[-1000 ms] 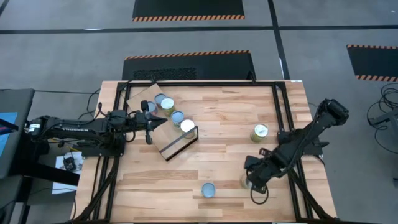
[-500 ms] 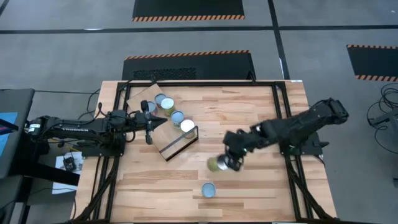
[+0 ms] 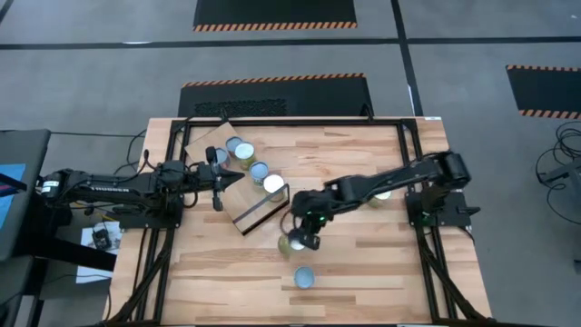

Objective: Pick and place cans onto a shelf
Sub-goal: Put the canned pears on the shelf

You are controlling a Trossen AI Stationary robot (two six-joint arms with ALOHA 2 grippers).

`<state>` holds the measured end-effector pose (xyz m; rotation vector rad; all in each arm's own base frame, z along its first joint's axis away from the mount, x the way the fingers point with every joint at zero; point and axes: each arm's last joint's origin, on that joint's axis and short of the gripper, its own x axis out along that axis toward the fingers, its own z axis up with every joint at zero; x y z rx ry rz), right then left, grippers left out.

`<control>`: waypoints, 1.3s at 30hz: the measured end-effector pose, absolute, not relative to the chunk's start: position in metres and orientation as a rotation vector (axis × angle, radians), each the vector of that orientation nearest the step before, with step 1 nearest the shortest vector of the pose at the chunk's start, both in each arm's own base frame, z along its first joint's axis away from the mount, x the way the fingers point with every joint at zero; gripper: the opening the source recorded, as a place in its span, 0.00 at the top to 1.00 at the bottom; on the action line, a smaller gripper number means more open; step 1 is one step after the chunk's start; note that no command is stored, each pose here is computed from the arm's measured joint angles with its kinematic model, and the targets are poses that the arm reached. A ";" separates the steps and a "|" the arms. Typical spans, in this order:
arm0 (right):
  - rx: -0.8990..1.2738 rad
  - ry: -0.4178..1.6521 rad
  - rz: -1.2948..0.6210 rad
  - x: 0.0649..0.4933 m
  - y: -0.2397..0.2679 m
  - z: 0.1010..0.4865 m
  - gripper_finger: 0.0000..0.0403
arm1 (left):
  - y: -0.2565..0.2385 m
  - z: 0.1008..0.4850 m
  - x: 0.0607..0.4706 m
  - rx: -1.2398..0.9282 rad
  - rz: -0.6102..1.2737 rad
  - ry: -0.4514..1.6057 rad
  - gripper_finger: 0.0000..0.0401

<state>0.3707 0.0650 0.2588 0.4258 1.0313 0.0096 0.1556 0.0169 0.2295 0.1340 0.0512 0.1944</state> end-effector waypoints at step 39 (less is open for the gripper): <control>-0.003 0.949 0.014 0.382 0.093 0.302 0.87 | 0.017 0.229 0.156 0.135 0.191 0.060 1.00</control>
